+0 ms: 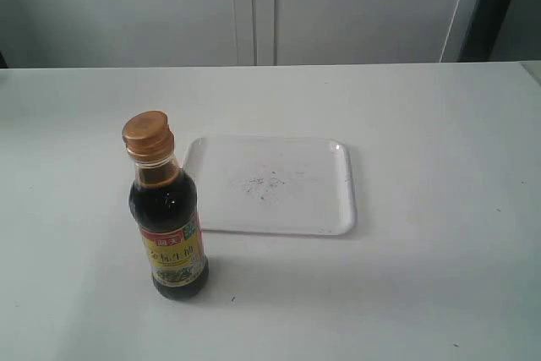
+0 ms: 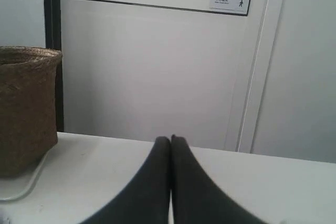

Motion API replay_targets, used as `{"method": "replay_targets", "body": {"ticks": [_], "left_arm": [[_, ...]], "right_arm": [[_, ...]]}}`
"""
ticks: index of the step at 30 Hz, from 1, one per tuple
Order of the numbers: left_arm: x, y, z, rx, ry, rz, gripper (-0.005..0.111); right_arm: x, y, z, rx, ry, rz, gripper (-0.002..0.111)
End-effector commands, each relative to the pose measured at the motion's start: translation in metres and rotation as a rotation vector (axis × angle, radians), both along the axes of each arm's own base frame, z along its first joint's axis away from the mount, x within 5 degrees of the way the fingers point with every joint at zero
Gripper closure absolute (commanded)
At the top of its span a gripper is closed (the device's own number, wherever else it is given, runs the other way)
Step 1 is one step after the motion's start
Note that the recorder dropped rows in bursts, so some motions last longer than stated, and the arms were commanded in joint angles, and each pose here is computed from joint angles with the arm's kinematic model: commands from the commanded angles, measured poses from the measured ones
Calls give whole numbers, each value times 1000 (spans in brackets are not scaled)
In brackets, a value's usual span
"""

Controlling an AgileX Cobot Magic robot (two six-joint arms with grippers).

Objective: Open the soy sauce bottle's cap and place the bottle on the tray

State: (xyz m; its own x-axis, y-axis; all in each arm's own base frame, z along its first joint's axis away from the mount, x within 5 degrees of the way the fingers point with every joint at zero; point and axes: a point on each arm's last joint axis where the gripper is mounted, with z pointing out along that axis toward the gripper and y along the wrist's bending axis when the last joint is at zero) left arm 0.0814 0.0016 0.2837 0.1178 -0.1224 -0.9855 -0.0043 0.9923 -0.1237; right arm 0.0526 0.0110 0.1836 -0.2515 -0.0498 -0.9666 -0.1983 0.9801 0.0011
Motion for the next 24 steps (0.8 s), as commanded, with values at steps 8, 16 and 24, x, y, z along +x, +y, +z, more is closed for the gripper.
{"method": "replay_targets", "body": {"ticks": [8,16,24], "left_arm": [[43,-4,17,54,65,-45,107],[75,-18,22,93,73,-195,107],[95,-26,14,149,171,-301,107]], "right_arm": [[0,0,-1,7,-3,-1,108],[0,0,-1,7,-3,-1,108],[0,0,-1,7,-3,-1,108]]}}
